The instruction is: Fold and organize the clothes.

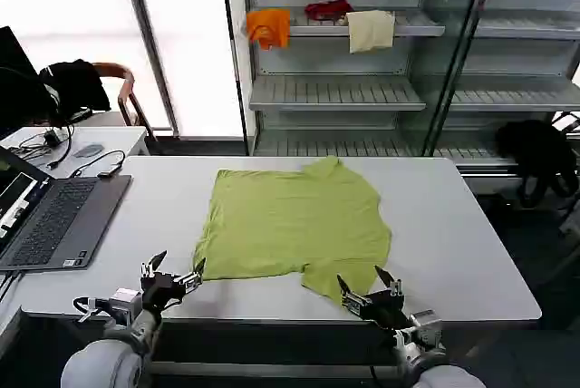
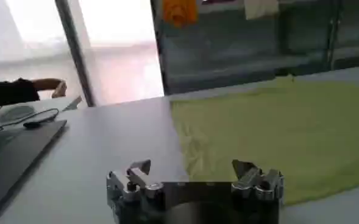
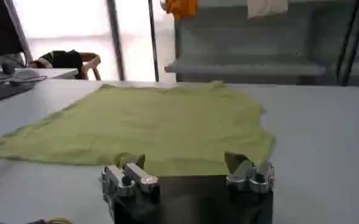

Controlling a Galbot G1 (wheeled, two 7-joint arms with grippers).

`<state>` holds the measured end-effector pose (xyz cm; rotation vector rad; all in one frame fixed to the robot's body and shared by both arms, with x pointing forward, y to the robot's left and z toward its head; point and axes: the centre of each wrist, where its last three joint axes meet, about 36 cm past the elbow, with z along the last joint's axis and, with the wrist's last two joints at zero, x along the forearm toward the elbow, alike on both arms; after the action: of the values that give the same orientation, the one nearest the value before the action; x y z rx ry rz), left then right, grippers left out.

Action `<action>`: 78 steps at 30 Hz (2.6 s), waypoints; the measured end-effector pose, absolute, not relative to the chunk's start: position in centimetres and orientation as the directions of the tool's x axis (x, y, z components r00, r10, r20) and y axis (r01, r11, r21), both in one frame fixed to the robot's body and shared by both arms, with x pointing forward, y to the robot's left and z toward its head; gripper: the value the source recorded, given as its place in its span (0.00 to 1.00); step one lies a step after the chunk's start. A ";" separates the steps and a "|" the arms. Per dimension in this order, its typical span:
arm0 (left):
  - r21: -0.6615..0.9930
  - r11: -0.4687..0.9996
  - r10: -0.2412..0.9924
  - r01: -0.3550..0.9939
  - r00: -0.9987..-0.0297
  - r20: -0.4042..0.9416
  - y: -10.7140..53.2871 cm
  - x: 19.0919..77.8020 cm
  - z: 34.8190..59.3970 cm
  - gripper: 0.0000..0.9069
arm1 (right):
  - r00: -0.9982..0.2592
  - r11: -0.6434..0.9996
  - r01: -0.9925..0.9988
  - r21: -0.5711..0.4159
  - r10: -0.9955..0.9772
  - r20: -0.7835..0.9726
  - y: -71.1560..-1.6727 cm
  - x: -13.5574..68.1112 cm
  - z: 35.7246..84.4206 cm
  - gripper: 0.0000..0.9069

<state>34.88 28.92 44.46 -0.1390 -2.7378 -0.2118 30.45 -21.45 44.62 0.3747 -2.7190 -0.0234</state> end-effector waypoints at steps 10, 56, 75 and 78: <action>0.154 0.981 0.046 0.121 -0.906 0.420 28.7 34.2 43.3 1.00 | -0.877 0.964 -0.251 0.088 -0.265 0.400 -21.0 30.2 43.6 1.00; 0.060 0.980 0.143 0.189 -0.885 0.443 28.3 34.9 42.1 0.00 | -0.891 0.964 -0.242 0.110 -0.266 0.369 -20.1 31.3 43.8 0.00; -0.054 0.974 0.223 0.218 -0.918 0.329 29.0 38.4 45.1 0.00 | -0.932 0.971 -0.210 0.119 -0.235 0.277 -19.7 37.7 45.6 0.00; -0.073 0.976 0.220 0.207 -0.922 0.318 29.1 39.3 45.1 0.00 | -0.934 0.971 -0.211 0.115 -0.235 0.270 -19.5 39.2 45.6 0.00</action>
<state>39.33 29.12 45.10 -0.3107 -2.7938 0.0546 39.18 -19.45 45.59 0.3270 -2.8352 -0.1218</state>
